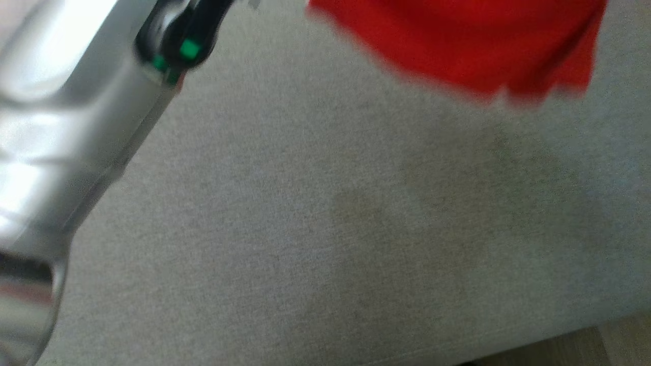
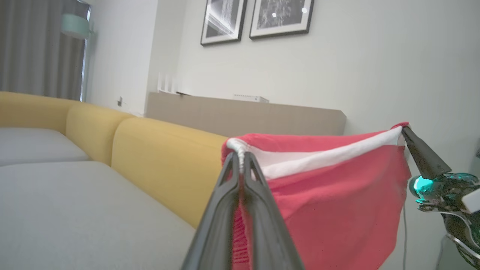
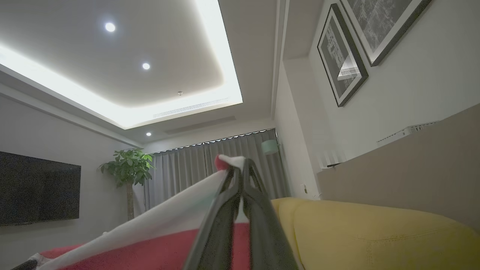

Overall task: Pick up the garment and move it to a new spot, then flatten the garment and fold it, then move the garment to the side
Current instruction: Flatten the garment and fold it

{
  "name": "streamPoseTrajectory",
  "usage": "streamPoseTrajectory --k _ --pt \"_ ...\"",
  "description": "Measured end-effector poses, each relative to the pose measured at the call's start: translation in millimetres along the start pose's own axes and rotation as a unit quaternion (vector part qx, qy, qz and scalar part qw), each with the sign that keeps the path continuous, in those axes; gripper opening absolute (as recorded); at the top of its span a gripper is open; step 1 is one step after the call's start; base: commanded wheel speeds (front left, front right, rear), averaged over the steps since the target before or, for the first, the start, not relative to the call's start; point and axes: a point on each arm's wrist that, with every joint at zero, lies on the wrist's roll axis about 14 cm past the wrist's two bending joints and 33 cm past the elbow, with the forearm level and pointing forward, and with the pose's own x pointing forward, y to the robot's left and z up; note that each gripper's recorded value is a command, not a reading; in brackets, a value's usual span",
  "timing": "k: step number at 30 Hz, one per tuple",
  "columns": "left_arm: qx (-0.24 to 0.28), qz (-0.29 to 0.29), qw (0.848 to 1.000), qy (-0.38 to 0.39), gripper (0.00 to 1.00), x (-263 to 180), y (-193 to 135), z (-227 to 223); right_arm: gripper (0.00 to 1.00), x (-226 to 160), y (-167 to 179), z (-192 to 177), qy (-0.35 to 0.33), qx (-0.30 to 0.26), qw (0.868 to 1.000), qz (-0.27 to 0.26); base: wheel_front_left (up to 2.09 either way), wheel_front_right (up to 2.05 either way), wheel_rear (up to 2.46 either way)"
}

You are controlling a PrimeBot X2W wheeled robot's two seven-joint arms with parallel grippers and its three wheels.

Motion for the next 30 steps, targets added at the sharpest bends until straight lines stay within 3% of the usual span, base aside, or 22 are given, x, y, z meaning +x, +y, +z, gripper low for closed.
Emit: streamPoseTrajectory --k 4,8,12,16,18,23,30 --pt "0.044 0.002 0.997 -0.067 0.0 17 18 7 0.0 27 4 -16 0.0 -0.014 1.0 0.016 0.0 0.0 0.0" --pt "0.067 0.02 0.996 -0.062 0.0 9 40 -20 0.0 16 7 -54 0.046 -0.015 0.999 0.025 0.0 0.0 0.0" --pt "0.053 0.017 0.998 0.014 0.0 -17 39 -96 0.0 -38 -3 -115 0.15 -0.009 0.989 0.006 0.0 0.0 0.0" --pt "0.0 0.033 0.993 0.114 0.0 -75 22 -190 0.0 -122 -10 -177 0.282 0.01 0.959 -0.025 0.0 0.0 0.0" --pt "-0.016 0.036 0.988 0.151 0.0 -104 6 -221 0.0 -155 -4 -191 0.323 0.026 0.945 -0.03 0.0 0.0 0.0" --pt "-0.049 0.03 0.977 0.206 0.0 -160 -47 -261 0.0 -201 -5 -183 0.366 0.03 0.929 -0.04 0.0 0.0 0.0" --pt "-0.08 0.067 0.968 0.226 0.0 -208 -87 -266 0.0 -289 -5 -155 0.433 0.044 0.897 -0.071 0.0 0.0 0.0"
